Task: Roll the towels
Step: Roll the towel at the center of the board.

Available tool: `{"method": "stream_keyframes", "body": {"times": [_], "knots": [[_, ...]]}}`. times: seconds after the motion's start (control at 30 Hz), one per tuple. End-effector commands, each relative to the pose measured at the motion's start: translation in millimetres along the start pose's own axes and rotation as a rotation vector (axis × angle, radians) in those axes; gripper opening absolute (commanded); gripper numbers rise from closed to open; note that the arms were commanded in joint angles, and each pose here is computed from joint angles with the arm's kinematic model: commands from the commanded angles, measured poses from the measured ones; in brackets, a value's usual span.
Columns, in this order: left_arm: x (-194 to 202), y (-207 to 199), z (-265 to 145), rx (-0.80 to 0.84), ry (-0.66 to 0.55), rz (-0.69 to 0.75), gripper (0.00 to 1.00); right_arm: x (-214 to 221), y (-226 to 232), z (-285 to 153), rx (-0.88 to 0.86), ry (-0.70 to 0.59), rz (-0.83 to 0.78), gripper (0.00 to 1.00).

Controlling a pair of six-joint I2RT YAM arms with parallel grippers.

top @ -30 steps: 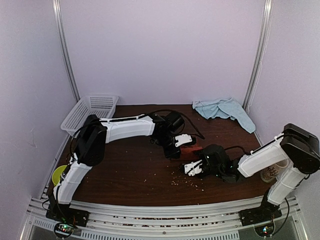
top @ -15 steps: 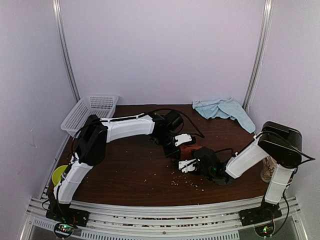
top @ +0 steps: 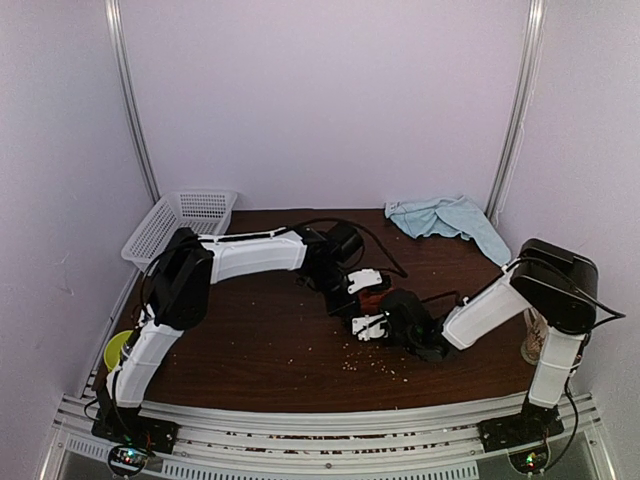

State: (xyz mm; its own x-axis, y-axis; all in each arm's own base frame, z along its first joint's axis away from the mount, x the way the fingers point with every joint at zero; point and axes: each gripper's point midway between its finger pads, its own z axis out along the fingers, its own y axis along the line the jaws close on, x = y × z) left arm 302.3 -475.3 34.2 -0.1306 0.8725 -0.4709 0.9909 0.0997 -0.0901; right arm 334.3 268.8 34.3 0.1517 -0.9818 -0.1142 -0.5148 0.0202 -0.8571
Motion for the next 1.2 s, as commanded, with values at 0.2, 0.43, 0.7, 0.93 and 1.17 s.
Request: {"method": "stream_keyframes", "body": {"times": [0.2,0.43,0.7,0.93,1.17], "knots": [[-6,-8,-51,-0.133,-0.069,0.105,0.48,6,18,-2,-0.202,-0.025,0.022,0.01],[-11,19,-107,-0.452,-0.21,0.147,0.57,6,22,-8,-0.329,-0.052,0.042,0.01],[5,14,-147,-0.654,-0.403,0.202,0.6,-3,25,-21,-0.579,-0.098,0.087,0.01],[29,-16,-148,-0.692,-0.522,0.36,0.58,-11,40,-26,-0.853,-0.086,0.105,0.01],[33,-54,-141,-0.709,-0.553,0.565,0.57,-19,53,-35,-1.109,-0.071,0.167,0.01]]}}
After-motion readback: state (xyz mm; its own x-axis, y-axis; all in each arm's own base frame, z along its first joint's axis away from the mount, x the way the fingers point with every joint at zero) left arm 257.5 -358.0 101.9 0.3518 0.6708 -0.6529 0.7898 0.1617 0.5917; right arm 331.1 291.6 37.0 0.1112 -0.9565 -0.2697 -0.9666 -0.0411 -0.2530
